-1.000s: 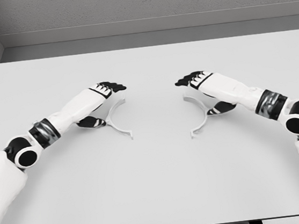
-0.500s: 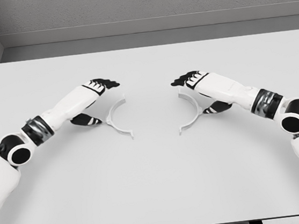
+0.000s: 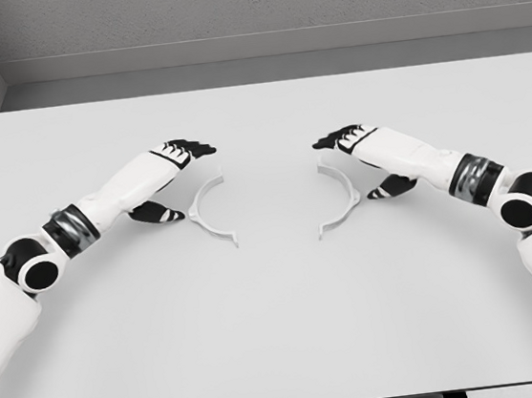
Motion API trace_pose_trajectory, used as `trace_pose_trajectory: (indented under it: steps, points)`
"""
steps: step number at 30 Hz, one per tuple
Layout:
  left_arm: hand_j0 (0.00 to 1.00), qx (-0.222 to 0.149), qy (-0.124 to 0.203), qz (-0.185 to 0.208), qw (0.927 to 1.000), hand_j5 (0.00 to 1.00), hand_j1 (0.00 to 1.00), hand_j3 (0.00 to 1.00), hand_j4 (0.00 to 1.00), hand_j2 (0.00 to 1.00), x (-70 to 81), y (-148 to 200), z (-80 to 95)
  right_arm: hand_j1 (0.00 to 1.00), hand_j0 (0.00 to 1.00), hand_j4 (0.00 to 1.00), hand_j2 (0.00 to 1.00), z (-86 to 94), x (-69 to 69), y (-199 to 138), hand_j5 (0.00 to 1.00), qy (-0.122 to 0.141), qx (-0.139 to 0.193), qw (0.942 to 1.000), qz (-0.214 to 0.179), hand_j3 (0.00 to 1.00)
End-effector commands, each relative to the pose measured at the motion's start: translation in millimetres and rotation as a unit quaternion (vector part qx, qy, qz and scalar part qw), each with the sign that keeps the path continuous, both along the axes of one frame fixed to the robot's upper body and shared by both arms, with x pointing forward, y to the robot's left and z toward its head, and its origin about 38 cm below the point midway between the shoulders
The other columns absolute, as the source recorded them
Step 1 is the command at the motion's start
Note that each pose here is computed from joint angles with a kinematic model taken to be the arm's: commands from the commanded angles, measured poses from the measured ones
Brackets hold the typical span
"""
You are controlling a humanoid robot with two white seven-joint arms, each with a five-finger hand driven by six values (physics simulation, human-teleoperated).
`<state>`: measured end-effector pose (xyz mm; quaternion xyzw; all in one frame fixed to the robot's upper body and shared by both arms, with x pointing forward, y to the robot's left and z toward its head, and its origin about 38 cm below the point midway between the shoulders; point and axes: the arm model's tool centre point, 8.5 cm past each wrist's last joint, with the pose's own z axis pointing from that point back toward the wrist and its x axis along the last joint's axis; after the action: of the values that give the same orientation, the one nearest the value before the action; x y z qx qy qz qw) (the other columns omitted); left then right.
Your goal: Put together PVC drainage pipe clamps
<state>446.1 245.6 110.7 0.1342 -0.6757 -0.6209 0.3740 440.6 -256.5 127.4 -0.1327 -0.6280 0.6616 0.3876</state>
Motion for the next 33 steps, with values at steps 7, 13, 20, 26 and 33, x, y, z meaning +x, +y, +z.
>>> trace_pose_trajectory:
  steps: [7,13,20,26,33]
  points:
    - [1.00,-0.009,0.000,-0.003,1.0000,1.00,1.00,1.00,1.00,1.00,0.4,-6,0.6,1.00,1.00,1.00,1.00,1.0,-0.6,9,1.00,-0.001,0.010,0.9999,0.007,1.00]
    - [1.00,-0.015,0.000,-0.006,0.9999,1.00,1.00,1.00,1.00,1.00,0.4,-12,0.1,1.00,1.00,1.00,1.00,0.3,2.4,20,1.00,0.000,0.016,0.9998,0.014,1.00]
    - [1.00,-0.029,0.000,-0.014,0.9995,1.00,1.00,1.00,1.00,1.00,-0.3,-26,-0.8,1.00,1.00,1.00,1.00,-1.1,6.5,35,1.00,0.001,0.017,0.9996,0.023,1.00]
    - [1.00,-0.035,0.001,-0.018,0.9992,1.00,1.00,1.00,1.00,1.00,-1.1,-33,-1.6,1.00,1.00,1.00,1.00,-2.6,10.6,45,1.00,0.006,0.021,0.9993,0.030,1.00]
    - [1.00,-0.038,0.001,-0.021,0.9990,1.00,1.00,1.00,1.00,1.00,-1.7,-39,-2.9,1.00,1.00,1.00,1.00,-5.6,22.4,58,1.00,0.018,0.021,0.9990,0.035,1.00]
